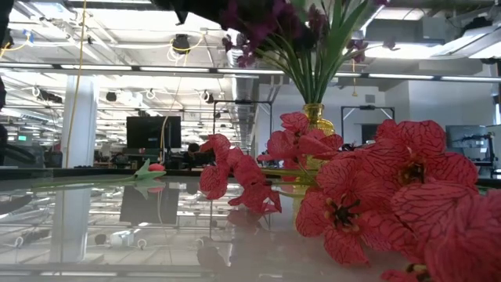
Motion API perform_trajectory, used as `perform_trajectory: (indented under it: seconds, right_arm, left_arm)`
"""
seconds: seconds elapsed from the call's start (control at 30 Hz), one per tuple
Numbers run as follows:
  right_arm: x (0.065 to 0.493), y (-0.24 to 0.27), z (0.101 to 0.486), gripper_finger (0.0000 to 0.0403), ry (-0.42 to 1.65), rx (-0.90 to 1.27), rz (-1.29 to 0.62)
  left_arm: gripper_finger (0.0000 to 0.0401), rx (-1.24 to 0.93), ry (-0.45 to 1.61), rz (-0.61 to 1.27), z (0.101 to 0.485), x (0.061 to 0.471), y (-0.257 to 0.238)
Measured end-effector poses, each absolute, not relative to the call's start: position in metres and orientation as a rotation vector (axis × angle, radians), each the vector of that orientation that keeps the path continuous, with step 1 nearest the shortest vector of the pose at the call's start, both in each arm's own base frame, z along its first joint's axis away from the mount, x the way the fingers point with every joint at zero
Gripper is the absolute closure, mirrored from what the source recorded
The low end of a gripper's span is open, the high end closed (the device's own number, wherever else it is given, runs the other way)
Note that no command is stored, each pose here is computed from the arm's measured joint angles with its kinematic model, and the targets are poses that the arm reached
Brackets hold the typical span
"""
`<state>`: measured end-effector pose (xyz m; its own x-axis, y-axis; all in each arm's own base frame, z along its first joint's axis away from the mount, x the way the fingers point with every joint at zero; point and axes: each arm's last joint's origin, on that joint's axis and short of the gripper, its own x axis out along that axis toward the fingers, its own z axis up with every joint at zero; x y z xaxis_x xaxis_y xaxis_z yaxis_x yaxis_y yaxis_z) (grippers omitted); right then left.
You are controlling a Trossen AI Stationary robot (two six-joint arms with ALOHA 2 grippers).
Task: Sort flowers into vase by color
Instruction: Put the purple tulip into the yellow vase
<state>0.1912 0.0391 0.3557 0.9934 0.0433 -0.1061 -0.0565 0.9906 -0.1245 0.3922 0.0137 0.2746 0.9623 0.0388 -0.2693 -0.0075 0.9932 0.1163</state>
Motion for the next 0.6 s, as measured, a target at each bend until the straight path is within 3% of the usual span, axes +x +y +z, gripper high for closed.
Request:
perform_trajectory:
  seconds: [0.3,0.6]
  right_arm:
    - [0.191,0.039,0.356,0.0125,0.103,-0.127,0.05]
    - [0.191,0.039,0.355,0.0125,0.106,-0.117,0.05]
  left_arm:
    - [0.0258,0.149,0.366,0.015,0.312,0.38,0.013]
    - [0.0239,0.256,0.48,0.06,0.357,0.369,0.015]
